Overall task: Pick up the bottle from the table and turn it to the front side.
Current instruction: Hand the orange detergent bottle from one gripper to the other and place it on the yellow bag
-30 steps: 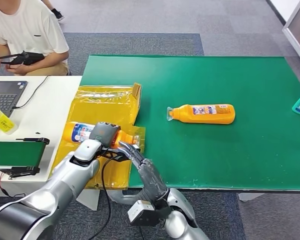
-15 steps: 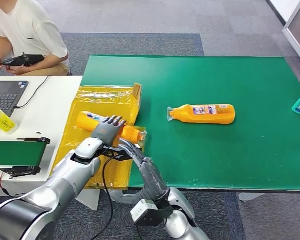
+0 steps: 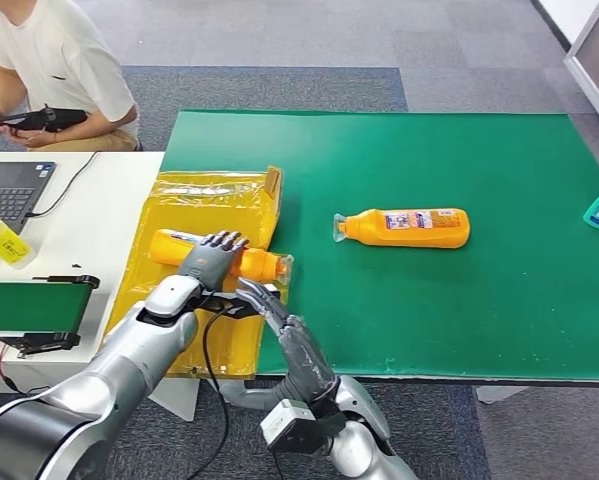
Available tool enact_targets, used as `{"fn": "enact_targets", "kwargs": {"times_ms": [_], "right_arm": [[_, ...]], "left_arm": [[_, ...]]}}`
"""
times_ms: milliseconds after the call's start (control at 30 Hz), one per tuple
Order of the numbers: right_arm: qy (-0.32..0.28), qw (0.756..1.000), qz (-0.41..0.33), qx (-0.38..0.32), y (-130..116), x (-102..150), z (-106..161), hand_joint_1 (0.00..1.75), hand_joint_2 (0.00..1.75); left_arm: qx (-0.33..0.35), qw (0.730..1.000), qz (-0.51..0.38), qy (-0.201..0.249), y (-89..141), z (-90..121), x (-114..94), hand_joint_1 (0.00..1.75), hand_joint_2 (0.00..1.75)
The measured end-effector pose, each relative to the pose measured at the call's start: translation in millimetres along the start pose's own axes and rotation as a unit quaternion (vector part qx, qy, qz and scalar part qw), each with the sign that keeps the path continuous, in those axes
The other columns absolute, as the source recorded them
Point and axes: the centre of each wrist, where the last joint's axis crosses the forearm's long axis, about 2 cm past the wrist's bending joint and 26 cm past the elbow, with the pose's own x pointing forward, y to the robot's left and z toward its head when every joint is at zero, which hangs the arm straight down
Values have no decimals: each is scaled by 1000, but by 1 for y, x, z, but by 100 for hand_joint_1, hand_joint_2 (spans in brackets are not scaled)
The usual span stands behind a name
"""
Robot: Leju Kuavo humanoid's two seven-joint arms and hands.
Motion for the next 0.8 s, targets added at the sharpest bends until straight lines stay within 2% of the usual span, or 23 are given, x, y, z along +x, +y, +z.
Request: {"fn": "enact_targets", "kwargs": {"times_ms": [133,333,467,800], "right_arm": [[2,1000,4,-3,-1,0,1,0,175],[8,1000,21,-16,-5,-1,5,0,175],[15,999,31,-25,-9,-1,10,0,175],[31,997,57,-49,-19,1,18,0,175]], "left_arm": [[17,999,27,-15,2,1,-1,0,175],[63,994,85,-40,18,7,7,0,175],[86,987,115,-68,19,21,22,0,175],[145,978,85,-124,11,64,59,0,175]]}}
